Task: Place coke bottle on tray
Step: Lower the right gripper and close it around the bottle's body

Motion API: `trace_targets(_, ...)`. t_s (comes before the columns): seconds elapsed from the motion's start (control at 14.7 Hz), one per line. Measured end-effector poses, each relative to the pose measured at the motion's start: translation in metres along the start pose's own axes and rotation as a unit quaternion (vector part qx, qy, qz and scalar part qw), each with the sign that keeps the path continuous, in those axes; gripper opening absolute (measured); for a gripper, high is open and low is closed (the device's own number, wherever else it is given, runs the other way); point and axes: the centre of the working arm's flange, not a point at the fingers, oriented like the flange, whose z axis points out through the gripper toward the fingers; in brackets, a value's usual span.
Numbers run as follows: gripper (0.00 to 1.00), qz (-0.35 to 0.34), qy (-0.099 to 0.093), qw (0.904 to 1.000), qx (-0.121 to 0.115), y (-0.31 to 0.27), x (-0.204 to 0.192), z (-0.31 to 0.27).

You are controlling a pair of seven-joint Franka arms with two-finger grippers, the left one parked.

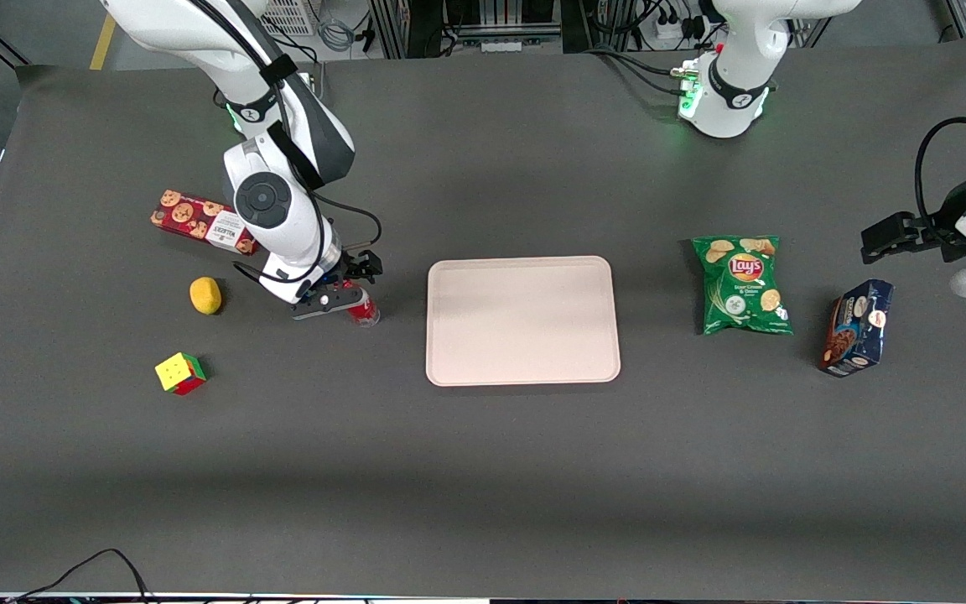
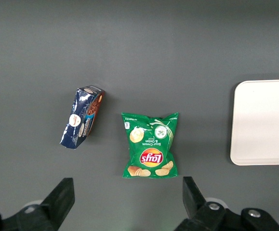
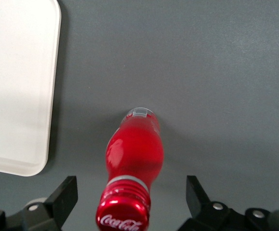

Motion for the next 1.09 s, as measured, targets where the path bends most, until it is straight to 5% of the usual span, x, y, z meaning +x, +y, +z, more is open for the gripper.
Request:
trace_targets(0.27,0.96,0.0,0.0,1.0,0.0,0.0,0.0,0.0)
trace_targets(0.61,0.44,-0.001,0.007,1.0,0.002,-0.001,0.003,-0.004)
trace_targets(1.09,0.44,-0.007,0.012,0.9999,0.005,-0.007,0.012,-0.012)
